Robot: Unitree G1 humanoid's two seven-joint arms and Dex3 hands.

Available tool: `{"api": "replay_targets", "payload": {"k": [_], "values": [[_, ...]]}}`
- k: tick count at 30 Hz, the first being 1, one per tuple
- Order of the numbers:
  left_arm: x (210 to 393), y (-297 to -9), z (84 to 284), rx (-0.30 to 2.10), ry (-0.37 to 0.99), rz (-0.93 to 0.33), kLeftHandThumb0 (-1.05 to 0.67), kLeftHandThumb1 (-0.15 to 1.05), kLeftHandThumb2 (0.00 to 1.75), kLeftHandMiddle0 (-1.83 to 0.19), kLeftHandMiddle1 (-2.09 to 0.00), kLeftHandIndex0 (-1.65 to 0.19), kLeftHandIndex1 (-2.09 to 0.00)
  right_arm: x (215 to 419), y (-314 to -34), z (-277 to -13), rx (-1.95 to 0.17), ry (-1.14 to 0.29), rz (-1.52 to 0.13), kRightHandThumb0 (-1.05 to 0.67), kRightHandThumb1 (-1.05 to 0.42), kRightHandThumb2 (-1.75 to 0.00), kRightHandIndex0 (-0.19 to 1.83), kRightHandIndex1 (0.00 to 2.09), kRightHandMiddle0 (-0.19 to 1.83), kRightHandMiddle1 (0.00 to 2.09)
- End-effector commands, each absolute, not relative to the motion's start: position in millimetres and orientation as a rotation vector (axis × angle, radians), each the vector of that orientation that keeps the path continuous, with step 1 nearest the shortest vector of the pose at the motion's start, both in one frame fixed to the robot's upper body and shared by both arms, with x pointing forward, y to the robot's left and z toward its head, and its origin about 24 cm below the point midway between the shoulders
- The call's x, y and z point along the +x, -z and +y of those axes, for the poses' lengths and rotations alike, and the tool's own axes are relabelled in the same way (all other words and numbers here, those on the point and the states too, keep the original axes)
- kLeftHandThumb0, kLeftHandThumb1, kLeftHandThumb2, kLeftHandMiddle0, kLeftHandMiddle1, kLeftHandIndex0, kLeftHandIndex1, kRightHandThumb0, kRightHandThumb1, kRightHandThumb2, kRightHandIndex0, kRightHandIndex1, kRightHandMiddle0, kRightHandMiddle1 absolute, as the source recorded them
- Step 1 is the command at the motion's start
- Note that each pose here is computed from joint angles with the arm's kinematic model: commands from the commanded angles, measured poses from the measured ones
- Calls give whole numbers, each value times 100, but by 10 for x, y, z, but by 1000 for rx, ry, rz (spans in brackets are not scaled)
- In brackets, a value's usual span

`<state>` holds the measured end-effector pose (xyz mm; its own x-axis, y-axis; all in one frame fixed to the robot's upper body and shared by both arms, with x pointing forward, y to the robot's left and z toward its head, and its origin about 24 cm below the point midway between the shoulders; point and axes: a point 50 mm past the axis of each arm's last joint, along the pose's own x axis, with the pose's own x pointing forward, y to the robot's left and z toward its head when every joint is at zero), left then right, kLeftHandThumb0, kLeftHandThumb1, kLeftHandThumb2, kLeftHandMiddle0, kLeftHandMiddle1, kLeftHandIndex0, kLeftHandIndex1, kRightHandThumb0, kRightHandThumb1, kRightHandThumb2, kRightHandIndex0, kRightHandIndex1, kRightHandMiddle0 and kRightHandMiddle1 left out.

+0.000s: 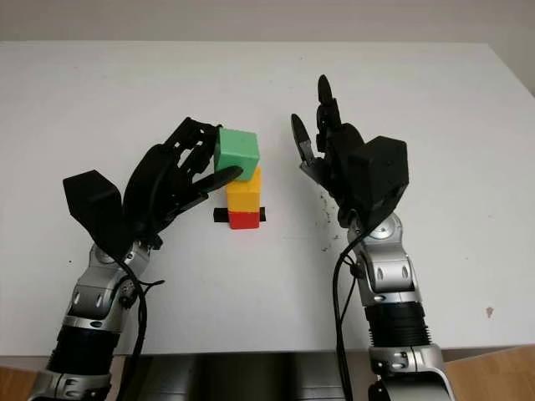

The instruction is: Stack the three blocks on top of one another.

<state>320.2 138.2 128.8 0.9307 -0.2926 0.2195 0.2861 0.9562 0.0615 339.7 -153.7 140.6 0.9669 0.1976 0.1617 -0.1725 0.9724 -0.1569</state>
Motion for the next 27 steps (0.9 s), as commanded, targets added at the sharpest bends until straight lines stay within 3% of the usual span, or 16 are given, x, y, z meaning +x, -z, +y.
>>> {"api": "replay_targets", "payload": {"k": [1,27], "values": [[3179,-1242,1354,13,306,-225,-53,105,7,-13,-7,-28,-165,3376,-1447,-1536,-147,-186,-193,-66,-105,-58,-19,0,-19,0],[3148,-1140,1282,35,341,-139,-59,104,5,-12,-5,-31,-168,3378,-1443,-1548,-143,-186,-196,-67,-105,-57,-19,0,-19,1]]}}
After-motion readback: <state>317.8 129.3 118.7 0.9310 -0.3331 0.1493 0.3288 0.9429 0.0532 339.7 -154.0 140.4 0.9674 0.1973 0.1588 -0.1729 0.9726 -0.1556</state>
